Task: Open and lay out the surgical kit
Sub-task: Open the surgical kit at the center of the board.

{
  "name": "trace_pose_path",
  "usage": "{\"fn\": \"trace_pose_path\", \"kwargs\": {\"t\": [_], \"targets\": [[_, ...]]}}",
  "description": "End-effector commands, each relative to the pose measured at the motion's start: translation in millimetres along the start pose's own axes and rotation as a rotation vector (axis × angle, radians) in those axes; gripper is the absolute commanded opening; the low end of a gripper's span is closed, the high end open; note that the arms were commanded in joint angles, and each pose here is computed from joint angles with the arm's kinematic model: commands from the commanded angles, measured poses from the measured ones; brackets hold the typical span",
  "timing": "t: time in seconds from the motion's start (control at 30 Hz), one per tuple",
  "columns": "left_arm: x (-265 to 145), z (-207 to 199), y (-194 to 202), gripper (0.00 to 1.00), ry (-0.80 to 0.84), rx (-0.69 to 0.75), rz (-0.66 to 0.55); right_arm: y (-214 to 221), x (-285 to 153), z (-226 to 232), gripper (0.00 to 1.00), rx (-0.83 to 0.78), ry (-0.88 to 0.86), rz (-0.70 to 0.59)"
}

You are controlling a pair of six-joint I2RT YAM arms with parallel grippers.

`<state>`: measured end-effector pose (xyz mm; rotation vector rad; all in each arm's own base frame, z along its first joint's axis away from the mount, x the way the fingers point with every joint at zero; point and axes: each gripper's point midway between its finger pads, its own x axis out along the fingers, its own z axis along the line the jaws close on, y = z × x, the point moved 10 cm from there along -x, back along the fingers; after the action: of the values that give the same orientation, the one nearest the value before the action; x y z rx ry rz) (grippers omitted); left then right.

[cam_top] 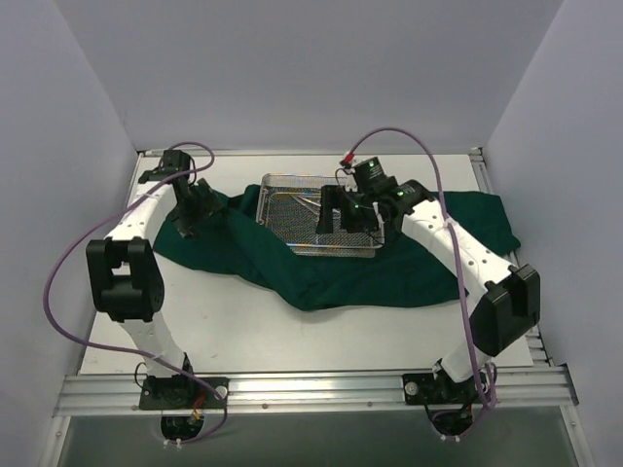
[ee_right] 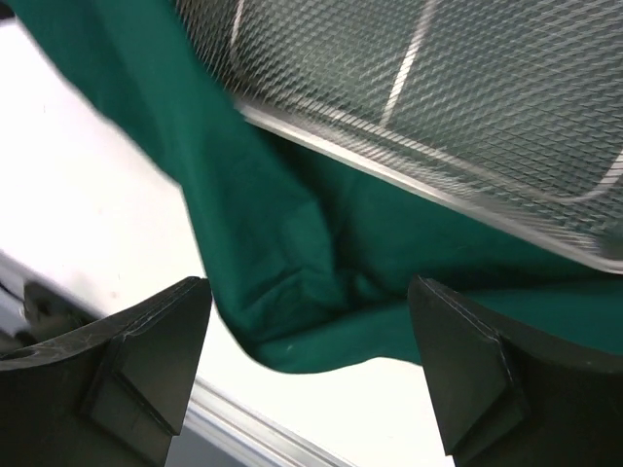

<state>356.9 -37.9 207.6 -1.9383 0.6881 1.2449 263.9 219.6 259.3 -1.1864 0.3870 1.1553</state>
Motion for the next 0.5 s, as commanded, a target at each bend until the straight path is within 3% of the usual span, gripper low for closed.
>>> {"fn": "trace_pose_path", "kwargs": {"t": [0.0,0.47], "targets": [[3.4,-19.0,-24.0,0.89,0.060,0.038,-0.057,-15.8,-39.7,-20.2,0.84,0.089,0.086,-0.052],[67.2,-45.6,-64.9,0.76,0.068,0.073,-0.015,-16.5,-77.1,-92.4,0.84,0.311,0.199,-0.107]]}}
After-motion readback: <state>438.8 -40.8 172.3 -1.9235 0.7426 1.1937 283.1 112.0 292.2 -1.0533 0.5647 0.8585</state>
